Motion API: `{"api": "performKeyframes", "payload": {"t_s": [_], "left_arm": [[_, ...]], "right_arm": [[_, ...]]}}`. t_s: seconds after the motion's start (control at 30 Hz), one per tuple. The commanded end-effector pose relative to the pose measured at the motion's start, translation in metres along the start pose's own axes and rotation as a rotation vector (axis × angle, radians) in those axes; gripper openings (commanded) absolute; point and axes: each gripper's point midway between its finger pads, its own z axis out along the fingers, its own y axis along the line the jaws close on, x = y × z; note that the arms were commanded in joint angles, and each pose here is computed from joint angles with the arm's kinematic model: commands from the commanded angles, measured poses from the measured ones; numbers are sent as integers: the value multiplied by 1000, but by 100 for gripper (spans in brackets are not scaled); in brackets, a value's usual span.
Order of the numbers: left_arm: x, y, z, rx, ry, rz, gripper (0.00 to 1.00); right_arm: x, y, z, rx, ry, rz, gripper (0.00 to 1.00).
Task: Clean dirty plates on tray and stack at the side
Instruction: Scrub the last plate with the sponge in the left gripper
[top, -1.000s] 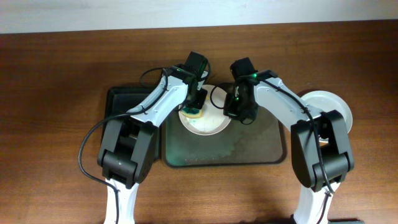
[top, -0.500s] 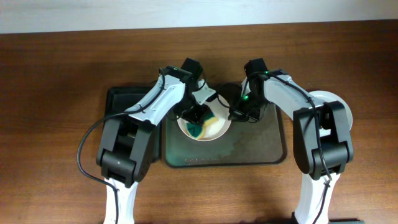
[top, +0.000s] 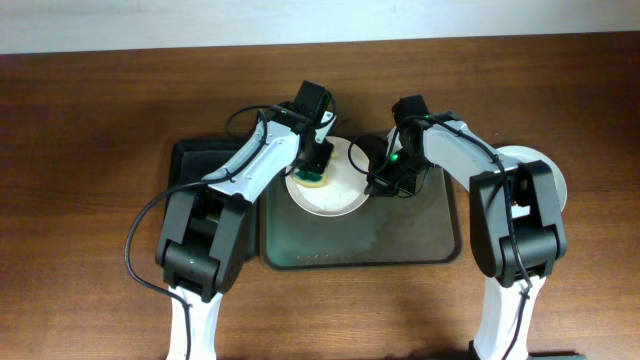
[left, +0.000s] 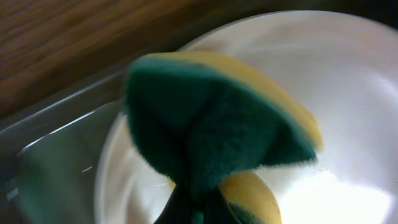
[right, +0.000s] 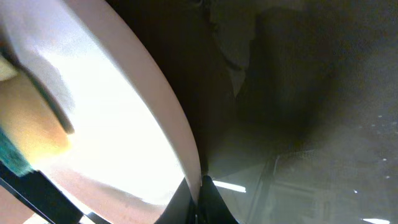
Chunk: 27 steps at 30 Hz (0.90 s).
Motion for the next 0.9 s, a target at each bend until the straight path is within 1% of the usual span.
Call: {"api": "performKeyframes", "payload": {"t_s": [0.0, 0.03, 0.1, 0.17, 0.23, 0.3, 0.33, 0.43, 0.5, 0.53, 0.7, 0.73, 0.8, 0.87], "left_arm": [[12, 28, -1, -160, 47, -94, 0], [21, 25, -1, -147, 86, -89, 0], [38, 8, -1, -50, 162, -46, 0], [50, -24, -5, 149, 210, 74, 0], [57, -55, -15, 357, 211, 205, 0], [62, -79, -26, 523, 191, 302, 0], [62, -84, -29, 557, 183, 315, 0], [56, -83, -28, 553, 157, 319, 0], [48, -76, -23, 515, 135, 287, 0], [38, -62, -16, 436, 120, 216, 0], [9, -9, -3, 234, 43, -1, 0], [1, 10, -1, 162, 14, -62, 0], [-7, 39, 1, 42, -23, -153, 0], [-6, 56, 1, -32, -23, -192, 0]], "right_arm": [[2, -13, 14, 45, 22, 16, 5], [2, -13, 14, 45, 22, 16, 4], [2, -13, 14, 44, 22, 16, 4], [2, -13, 14, 45, 22, 16, 4], [2, -13, 14, 45, 22, 16, 4], [2, -13, 14, 45, 22, 16, 4], [2, -13, 14, 44, 22, 16, 4], [2, -13, 14, 44, 22, 16, 4], [2, -13, 14, 45, 22, 16, 4], [2, -13, 14, 45, 22, 16, 4], [2, -13, 14, 45, 22, 16, 4], [2, -13, 14, 45, 22, 16, 4], [2, -13, 14, 45, 22, 16, 4], [2, -13, 14, 45, 22, 16, 4]]}}
